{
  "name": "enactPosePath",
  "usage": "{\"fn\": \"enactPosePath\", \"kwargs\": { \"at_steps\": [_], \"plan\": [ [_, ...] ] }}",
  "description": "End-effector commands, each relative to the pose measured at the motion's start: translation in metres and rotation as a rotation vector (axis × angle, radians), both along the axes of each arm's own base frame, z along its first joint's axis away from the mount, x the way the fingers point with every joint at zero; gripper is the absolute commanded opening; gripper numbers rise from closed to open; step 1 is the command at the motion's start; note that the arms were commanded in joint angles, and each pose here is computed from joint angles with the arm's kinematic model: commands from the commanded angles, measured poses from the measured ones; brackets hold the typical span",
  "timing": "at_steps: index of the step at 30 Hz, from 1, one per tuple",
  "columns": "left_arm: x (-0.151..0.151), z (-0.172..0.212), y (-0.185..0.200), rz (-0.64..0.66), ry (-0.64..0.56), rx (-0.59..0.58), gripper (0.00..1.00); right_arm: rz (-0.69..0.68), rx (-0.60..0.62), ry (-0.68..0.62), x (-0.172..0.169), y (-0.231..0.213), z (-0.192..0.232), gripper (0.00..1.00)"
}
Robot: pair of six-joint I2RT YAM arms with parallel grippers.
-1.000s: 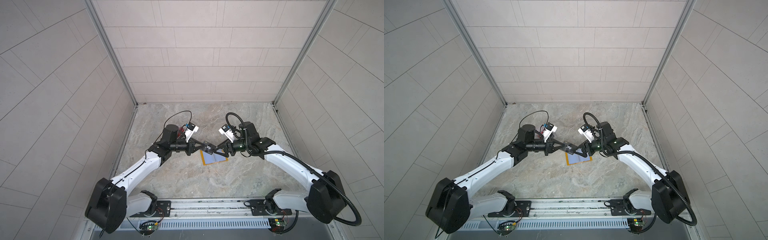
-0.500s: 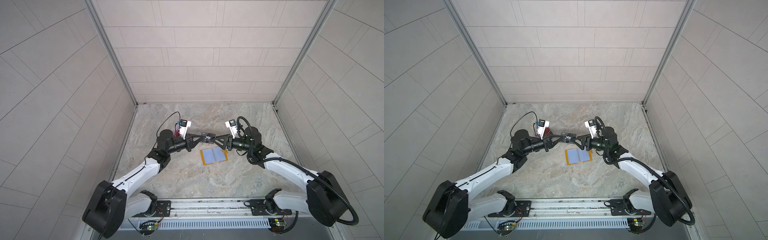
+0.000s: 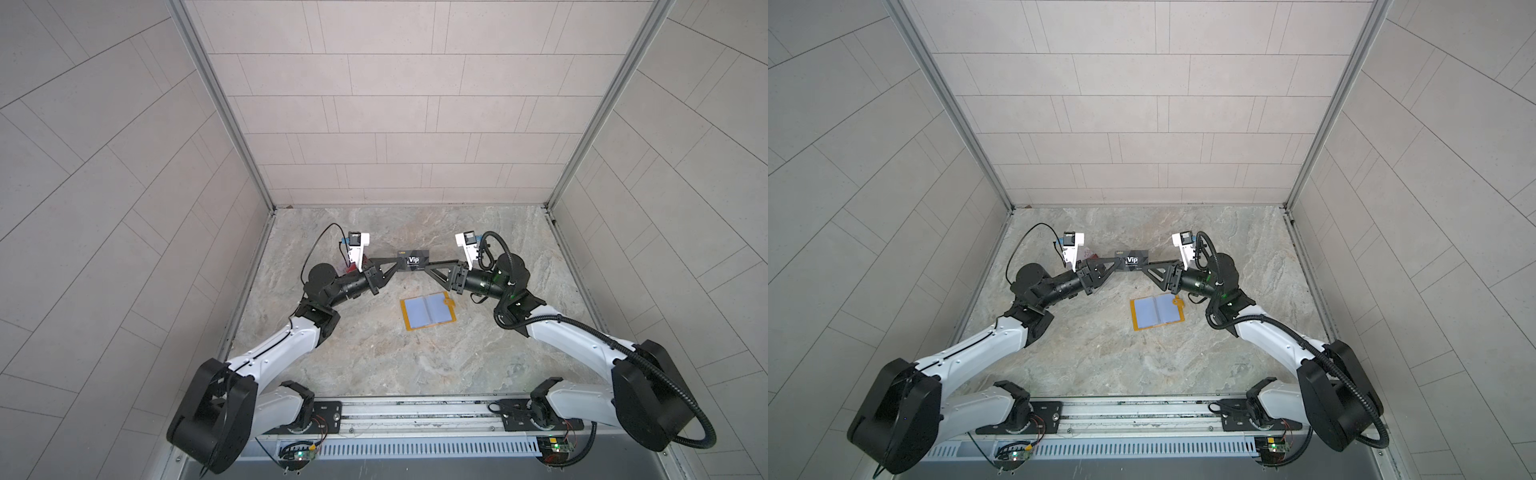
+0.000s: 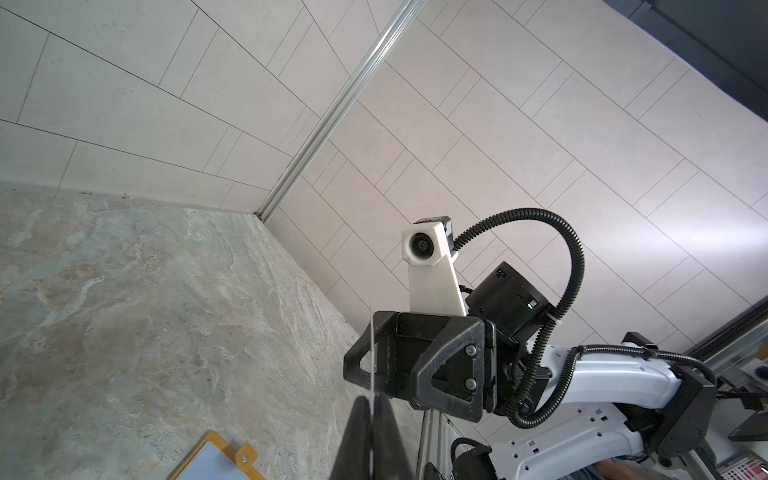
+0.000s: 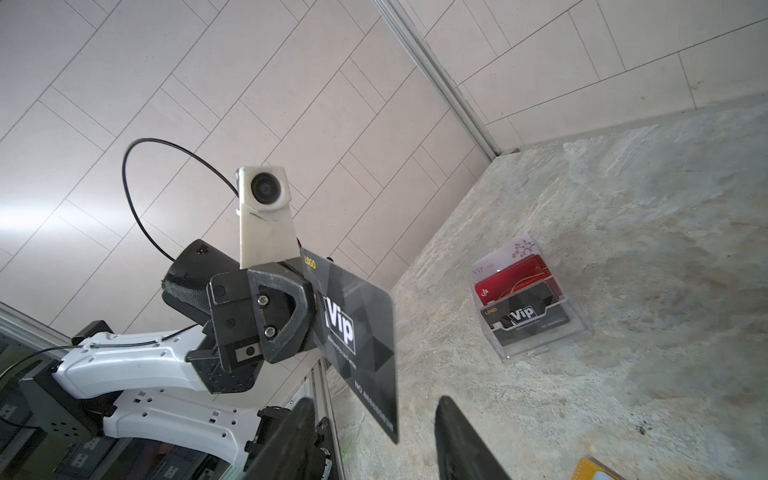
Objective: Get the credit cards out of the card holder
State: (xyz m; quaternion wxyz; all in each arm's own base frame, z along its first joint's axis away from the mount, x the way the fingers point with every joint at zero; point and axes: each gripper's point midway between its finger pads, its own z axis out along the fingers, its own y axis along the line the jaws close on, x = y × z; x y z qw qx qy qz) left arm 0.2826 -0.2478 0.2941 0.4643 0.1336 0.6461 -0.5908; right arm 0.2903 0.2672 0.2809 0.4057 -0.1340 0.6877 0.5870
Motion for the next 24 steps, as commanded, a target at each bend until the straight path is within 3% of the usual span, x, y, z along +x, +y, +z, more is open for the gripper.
{"fn": "enactPosePath", "kwargs": {
  "at_steps": [1,19,24],
  "plan": [
    [-0.002,0.013,0.002,-0.005,-0.038,-0.055,0.00,0.032,0.062,-0.053,-0.004,0.004,0.026,0.46],
    [-0.002,0.015,0.000,-0.026,-0.034,-0.080,0.00,0.058,0.093,-0.062,-0.004,0.009,0.037,0.27],
    [-0.002,0.016,0.000,-0.031,-0.033,-0.086,0.00,0.065,0.096,-0.070,-0.005,0.010,0.041,0.26]
  ]
}}
